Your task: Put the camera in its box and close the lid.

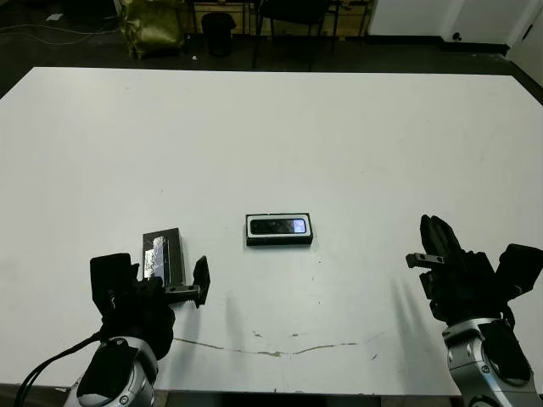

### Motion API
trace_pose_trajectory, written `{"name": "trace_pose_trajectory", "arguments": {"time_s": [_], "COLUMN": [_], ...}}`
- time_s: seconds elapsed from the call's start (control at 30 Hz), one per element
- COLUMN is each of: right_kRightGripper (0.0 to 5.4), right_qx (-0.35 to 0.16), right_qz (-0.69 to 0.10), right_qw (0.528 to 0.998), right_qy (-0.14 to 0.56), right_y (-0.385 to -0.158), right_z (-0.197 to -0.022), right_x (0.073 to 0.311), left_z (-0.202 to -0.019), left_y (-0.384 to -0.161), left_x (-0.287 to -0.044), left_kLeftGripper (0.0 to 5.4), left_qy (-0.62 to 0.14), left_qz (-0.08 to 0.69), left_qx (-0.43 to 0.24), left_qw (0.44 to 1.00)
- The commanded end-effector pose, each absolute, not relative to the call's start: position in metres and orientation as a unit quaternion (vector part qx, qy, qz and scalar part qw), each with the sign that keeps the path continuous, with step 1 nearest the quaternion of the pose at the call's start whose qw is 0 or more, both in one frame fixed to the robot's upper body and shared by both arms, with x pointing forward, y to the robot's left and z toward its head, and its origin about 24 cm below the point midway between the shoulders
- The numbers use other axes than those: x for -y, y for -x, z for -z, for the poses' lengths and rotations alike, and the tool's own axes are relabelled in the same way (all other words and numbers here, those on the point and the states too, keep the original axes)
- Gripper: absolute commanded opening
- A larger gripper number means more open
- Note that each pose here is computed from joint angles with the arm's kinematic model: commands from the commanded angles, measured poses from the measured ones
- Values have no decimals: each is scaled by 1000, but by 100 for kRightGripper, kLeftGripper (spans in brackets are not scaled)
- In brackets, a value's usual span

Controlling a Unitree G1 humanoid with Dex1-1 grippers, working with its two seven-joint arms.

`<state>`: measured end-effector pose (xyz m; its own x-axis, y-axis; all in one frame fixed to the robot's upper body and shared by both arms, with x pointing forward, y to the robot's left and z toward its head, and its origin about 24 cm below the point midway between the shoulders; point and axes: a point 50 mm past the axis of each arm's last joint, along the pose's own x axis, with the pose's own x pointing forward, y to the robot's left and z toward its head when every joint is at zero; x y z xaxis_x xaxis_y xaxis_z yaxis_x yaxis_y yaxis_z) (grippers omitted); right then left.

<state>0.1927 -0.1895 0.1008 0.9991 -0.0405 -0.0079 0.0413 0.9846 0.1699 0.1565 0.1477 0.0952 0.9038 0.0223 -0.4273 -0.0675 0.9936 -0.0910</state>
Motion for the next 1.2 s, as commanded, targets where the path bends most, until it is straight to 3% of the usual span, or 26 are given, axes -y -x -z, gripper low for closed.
{"name": "trace_pose_trajectory", "arguments": {"time_s": [0.03,0.23,0.57,0.83,1.0,1.1,1.2], "right_kRightGripper": [0,0,0,0,0,0,0], "right_qx": [-12,-10,-7,-7,-7,-7,-10], "right_qz": [23,23,17,16,13,14,15], "right_qw": [996,996,996,996,995,996,995], "right_qy": [-82,-81,-87,-83,-94,-89,-101], "right_y": [-192,-191,-191,-190,-189,-189,-189], "right_z": [-96,-97,-97,-97,-99,-98,-97], "right_x": [191,191,192,192,190,192,192], "left_z": [-90,-90,-87,-86,-85,-83,-83], "left_y": [-155,-155,-154,-155,-152,-155,-154], "left_x": [-151,-151,-146,-149,-147,-150,-151], "left_kLeftGripper": [537,537,537,537,474,450,488], "left_qy": [38,20,98,-8,29,-11,-17], "left_qz": [-32,-30,-50,-14,-29,-35,-27], "left_qx": [-237,-244,-256,-262,-264,-271,-269], "left_qw": [970,969,960,965,964,962,963]}}
